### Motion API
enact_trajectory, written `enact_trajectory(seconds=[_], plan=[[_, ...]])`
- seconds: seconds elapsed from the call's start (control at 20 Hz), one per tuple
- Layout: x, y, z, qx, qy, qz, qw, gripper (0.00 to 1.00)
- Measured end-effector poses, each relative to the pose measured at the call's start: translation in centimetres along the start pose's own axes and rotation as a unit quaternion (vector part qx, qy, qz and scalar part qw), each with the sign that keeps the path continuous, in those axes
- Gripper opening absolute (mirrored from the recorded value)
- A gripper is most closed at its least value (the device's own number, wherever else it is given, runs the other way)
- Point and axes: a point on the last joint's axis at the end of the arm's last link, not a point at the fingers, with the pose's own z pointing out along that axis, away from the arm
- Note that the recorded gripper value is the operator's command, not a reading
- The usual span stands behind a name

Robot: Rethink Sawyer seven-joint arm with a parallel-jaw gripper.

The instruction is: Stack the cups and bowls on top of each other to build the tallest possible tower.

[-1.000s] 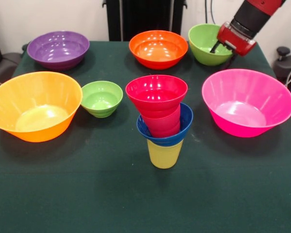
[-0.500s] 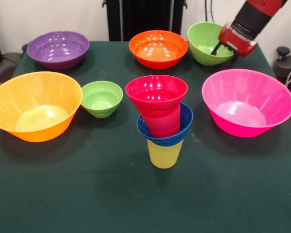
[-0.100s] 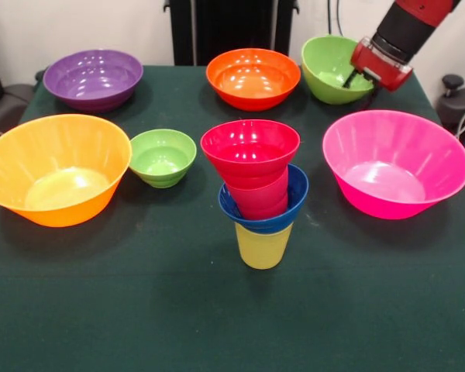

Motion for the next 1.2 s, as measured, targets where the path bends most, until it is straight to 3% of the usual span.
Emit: enact_trajectory(seconds=[0.4, 0.8, 1.2], plan=[[-0.2, 0.1, -1.4, 0.010, 0.018, 0.007, 0.9998, 0.00], [-0.4, 0.4, -2.0, 0.005, 0.019, 0.008, 0.9998, 0.00], [-2.3, 1.9, -7.0, -0.026, 0.027, 0.027, 0.9989, 0.00]])
